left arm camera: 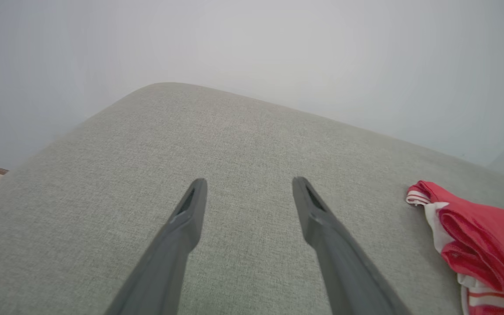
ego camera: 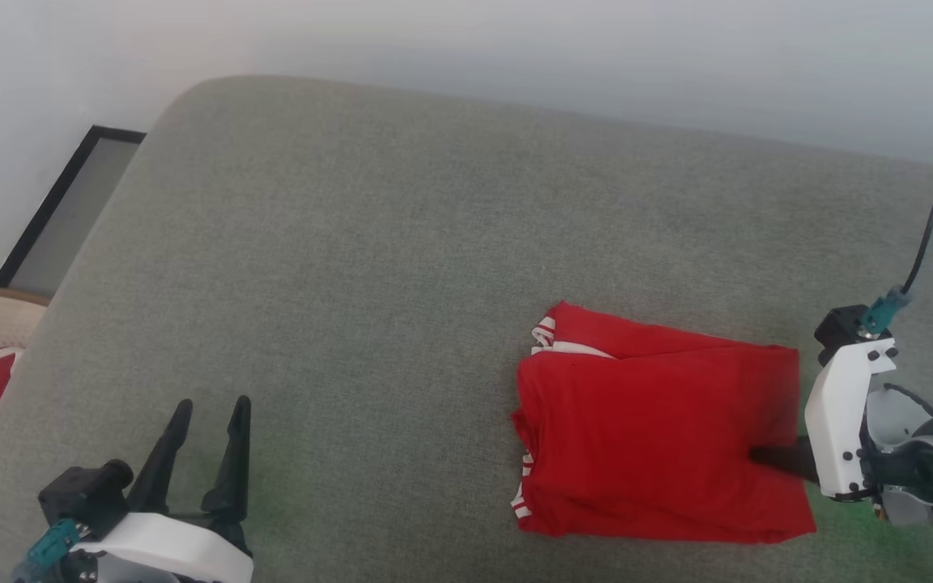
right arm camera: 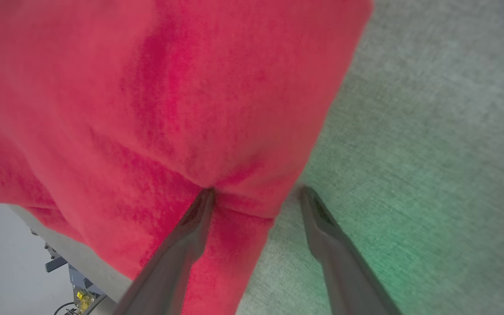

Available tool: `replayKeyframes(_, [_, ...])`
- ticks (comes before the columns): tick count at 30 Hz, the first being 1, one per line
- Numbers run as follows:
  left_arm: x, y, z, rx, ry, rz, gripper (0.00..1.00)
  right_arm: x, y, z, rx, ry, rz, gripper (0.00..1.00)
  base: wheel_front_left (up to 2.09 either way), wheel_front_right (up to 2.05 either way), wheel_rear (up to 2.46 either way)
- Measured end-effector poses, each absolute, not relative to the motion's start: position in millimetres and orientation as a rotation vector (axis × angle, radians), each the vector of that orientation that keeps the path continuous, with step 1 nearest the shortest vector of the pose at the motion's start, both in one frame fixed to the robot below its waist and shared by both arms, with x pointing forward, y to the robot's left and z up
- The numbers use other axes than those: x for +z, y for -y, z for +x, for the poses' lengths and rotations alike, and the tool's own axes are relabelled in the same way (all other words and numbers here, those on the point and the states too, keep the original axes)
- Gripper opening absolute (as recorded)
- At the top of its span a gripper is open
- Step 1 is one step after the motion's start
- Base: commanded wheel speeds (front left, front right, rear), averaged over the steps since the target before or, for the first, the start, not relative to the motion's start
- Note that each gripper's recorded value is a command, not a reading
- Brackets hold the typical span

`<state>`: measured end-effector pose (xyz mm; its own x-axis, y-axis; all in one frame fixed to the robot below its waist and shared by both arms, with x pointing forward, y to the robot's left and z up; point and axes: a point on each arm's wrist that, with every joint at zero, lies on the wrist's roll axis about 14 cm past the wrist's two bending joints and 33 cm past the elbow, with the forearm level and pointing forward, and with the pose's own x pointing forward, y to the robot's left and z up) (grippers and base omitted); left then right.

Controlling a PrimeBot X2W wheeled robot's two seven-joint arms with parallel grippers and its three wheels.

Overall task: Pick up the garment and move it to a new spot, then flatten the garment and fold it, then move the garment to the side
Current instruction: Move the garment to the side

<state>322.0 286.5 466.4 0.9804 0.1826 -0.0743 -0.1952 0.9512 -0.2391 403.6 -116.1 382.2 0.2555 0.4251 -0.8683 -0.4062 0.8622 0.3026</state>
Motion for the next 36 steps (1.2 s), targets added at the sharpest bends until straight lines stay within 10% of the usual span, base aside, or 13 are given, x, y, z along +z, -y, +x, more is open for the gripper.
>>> replayKeyframes(1, [465.7,-286.1,322.8,0.193,-0.053,-0.250,1.00,380.7,115.1,403.7,0.568,-1.195,0.012,0.14,0.00,0.00,0.00])
replayKeyframes(2, [464.4,-285.8,323.0,0.195,-0.057,-0.252,1.00,380.2,113.8,404.1,0.573,-1.198,0.009,0.00,0.00,0.00,0.00])
replayKeyframes(14, [470.8,-276.3,343.6,0.153,-0.035,-0.255,1.00,399.9,132.6,420.7,0.506,-1.103,0.087,0.00,0.00,0.00,0.00])
replayKeyframes(36, [492.2,-150.4,459.7,-0.250,0.028,-0.256,1.00,477.8,350.7,442.6,-0.060,-0.827,0.049,0.00,0.00,0.00,0.00])
